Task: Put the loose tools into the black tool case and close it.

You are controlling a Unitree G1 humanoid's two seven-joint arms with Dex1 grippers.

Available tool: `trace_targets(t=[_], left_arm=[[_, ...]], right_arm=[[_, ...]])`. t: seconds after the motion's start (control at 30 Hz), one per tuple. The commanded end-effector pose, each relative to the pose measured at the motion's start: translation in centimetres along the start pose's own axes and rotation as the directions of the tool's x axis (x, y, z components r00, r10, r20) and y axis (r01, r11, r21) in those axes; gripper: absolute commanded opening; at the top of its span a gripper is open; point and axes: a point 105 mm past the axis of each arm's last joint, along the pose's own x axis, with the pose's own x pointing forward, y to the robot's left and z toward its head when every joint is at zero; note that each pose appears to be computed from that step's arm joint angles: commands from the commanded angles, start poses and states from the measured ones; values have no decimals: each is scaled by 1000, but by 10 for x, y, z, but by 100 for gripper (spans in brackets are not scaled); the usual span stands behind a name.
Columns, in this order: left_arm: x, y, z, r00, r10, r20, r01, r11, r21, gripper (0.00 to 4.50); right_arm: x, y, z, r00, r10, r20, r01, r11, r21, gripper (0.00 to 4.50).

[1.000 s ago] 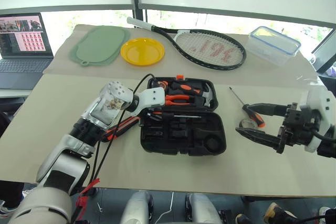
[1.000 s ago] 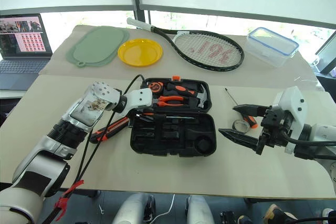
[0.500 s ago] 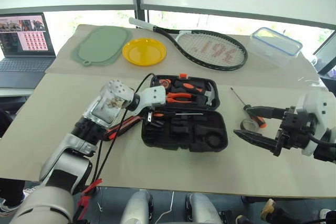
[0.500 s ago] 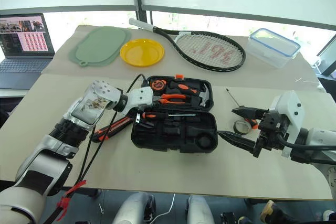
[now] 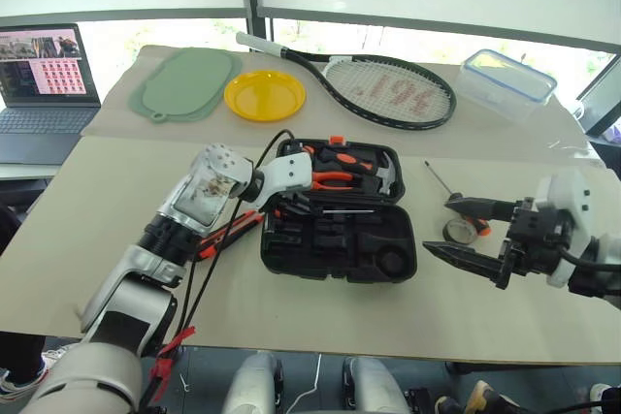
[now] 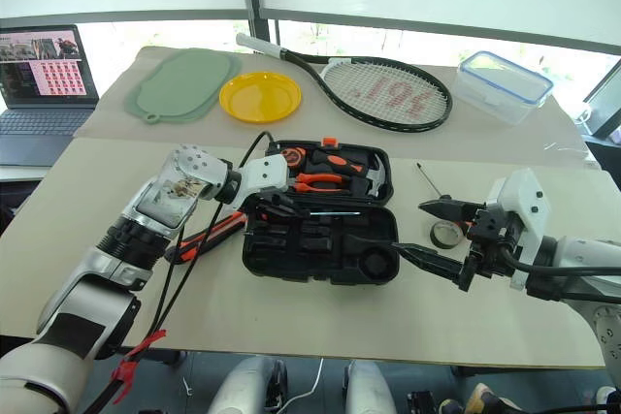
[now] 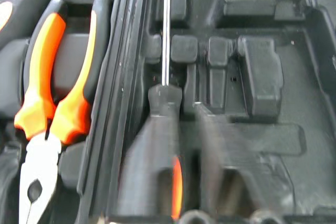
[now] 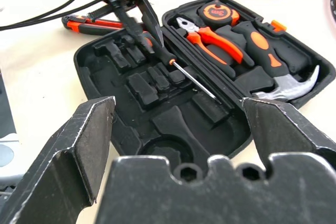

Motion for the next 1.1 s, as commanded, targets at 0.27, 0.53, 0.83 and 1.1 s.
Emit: trace_targets(t=[0.27, 0.53, 0.83, 1.1], left_arm=[[13, 0, -9, 997, 11, -71, -5, 997, 82, 4], [20, 5, -13, 995, 40, -95, -27, 991, 128, 4], [-39, 9, 39, 956, 56, 288, -19, 991, -129, 106], [-100, -31, 71, 857, 12, 514, 106, 974, -200, 399]], right_arm=[[-2, 1, 5, 1000, -21, 9, 21, 999, -30, 450], [-5, 0, -2, 998, -56, -10, 56, 998, -24, 450], [-57, -42, -31, 908, -410, -85, 415, 909, 48, 450], [-118, -64, -75, 802, -545, -245, 584, 802, 129, 450]])
